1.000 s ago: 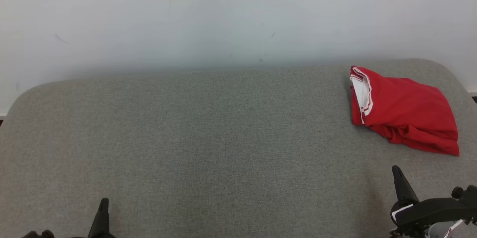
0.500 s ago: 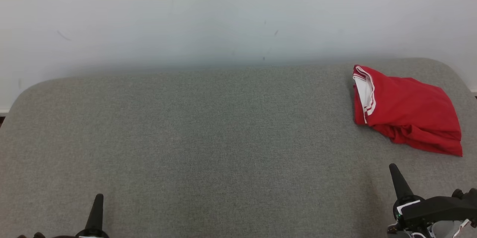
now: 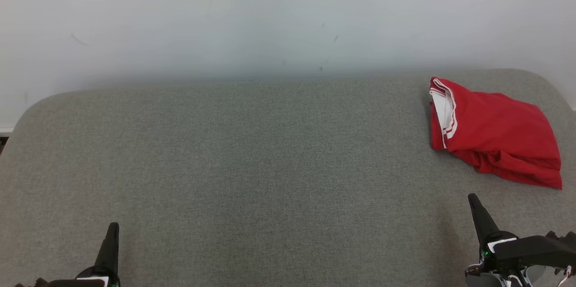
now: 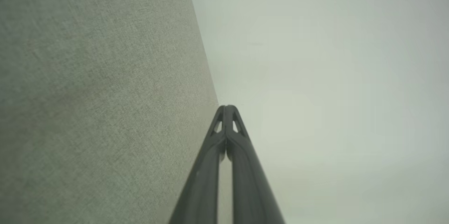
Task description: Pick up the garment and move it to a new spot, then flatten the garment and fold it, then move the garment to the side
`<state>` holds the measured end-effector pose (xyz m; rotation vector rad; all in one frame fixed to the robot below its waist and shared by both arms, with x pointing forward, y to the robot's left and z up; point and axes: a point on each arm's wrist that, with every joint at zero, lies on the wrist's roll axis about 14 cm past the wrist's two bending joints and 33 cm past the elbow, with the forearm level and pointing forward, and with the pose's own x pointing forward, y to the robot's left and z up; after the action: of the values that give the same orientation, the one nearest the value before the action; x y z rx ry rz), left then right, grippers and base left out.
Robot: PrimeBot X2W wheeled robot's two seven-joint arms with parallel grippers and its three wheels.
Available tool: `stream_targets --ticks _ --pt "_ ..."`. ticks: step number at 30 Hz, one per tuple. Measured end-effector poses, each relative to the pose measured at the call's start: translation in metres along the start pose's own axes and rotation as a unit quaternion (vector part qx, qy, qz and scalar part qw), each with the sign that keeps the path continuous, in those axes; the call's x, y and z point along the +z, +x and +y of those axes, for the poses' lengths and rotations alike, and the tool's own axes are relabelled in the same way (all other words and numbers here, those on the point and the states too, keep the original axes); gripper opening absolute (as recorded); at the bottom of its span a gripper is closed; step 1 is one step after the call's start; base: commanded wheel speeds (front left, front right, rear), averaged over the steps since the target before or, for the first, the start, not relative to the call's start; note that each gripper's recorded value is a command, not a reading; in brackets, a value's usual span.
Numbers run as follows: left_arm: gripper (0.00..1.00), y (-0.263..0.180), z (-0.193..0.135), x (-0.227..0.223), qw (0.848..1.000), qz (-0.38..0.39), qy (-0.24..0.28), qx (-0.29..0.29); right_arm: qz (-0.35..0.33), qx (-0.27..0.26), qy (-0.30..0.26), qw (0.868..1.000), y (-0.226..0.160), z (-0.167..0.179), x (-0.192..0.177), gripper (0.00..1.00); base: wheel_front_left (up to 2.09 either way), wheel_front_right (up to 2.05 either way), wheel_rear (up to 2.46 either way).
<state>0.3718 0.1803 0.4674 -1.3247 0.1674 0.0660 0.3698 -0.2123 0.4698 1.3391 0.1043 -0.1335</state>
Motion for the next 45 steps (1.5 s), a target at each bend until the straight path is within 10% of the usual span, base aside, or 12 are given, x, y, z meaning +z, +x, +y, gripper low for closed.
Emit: stream_targets --ticks 15,45 --pt "0.00 0.003 -0.006 0.012 0.992 -0.016 -0.119 -0.028 0.006 0.026 0.112 0.993 0.005 0.009 -0.004 0.00 0.00 0.00 0.00" --pt "0.00 0.006 -0.011 0.012 0.992 -0.016 -0.122 -0.035 0.005 0.036 0.117 0.992 0.008 0.015 -0.004 0.00 0.00 0.00 0.00"
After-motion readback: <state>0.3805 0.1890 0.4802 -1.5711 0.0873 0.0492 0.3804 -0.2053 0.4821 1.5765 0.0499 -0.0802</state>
